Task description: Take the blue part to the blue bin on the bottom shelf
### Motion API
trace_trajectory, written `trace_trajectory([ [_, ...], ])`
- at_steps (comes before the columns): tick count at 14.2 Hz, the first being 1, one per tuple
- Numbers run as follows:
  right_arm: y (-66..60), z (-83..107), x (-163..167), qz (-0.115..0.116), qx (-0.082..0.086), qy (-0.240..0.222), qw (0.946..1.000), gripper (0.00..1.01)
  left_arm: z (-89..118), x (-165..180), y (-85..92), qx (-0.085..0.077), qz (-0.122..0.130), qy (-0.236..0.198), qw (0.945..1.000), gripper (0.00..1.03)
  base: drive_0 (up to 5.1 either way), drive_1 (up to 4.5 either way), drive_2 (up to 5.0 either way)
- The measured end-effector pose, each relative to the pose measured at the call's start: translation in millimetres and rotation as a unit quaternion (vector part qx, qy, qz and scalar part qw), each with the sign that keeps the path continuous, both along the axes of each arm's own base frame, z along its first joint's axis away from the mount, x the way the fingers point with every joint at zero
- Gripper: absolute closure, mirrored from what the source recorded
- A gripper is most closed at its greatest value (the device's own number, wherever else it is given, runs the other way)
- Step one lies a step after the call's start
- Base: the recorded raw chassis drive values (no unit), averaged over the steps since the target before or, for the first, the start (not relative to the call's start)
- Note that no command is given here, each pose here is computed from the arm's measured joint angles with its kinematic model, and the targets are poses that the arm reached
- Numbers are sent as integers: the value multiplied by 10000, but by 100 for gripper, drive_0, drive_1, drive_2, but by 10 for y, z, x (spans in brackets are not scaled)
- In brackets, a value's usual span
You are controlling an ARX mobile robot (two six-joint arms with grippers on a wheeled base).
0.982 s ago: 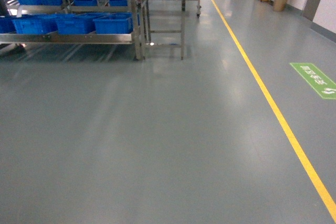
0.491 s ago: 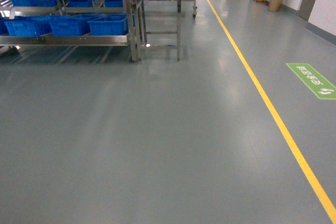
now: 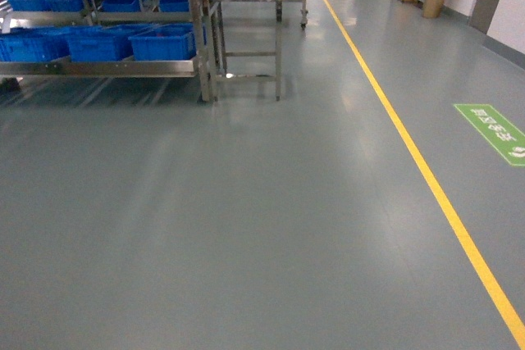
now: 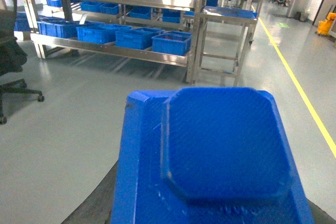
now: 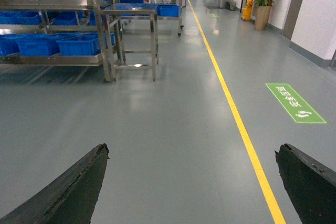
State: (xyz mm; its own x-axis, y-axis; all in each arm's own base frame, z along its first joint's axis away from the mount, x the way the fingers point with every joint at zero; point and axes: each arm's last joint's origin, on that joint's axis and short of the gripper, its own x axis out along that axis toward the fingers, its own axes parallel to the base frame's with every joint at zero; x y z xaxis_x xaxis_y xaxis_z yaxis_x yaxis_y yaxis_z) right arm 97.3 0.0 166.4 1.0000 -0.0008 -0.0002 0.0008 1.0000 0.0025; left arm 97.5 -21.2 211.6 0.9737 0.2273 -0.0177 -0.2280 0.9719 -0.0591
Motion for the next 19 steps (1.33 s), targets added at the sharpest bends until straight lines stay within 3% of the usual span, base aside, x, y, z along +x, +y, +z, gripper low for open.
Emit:
trace_trajectory([
  [19, 0, 2, 0, 2, 0, -8, 10000, 3, -7, 2, -1, 13, 0, 32, 10000, 60, -4, 400, -407],
])
